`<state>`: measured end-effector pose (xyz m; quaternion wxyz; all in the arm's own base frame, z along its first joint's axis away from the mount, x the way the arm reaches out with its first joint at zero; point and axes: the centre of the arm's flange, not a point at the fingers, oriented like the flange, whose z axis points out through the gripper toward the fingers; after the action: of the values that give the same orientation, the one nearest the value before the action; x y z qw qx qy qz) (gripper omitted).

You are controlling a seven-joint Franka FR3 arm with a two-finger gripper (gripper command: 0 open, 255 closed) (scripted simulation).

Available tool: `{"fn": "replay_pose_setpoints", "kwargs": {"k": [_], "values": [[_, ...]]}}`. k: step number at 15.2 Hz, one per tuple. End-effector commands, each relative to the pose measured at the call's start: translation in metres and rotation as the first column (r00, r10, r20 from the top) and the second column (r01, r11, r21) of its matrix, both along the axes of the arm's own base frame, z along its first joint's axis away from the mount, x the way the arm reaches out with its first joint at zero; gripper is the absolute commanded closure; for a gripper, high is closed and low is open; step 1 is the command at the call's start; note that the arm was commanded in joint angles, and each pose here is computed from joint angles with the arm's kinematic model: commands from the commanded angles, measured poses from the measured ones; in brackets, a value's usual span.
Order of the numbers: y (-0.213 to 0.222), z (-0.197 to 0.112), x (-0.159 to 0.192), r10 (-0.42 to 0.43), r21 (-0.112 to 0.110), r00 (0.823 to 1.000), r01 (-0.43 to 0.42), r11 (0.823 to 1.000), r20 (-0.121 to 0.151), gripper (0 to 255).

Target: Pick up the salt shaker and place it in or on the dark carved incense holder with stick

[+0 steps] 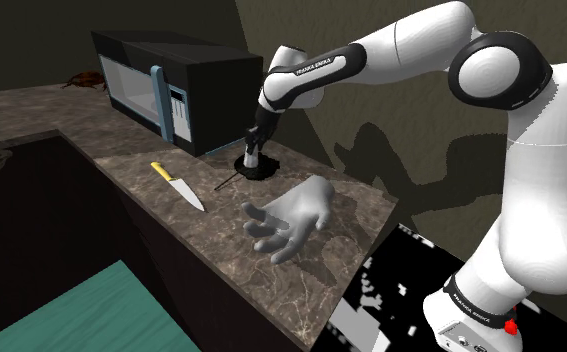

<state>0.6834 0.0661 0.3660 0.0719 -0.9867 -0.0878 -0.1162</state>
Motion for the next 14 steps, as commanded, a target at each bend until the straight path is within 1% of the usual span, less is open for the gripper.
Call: {"fn": "replay_pose_setpoints", "kwargs": {"k": [1, 6, 10, 14], "values": [[0.000, 0.000, 0.000, 0.000, 0.000, 1.000, 0.000, 1.000, 0.000, 0], [0.000, 0.000, 0.000, 0.000, 0.000, 1.000, 0.000, 1.000, 0.000, 0], [-0.008, 0.048, -0.011, 0.000, 0.000, 1.000, 0.000, 1.000, 0.000, 0], [-0.008, 0.048, -0.011, 0.000, 0.000, 1.000, 0.000, 1.000, 0.000, 0]]}}
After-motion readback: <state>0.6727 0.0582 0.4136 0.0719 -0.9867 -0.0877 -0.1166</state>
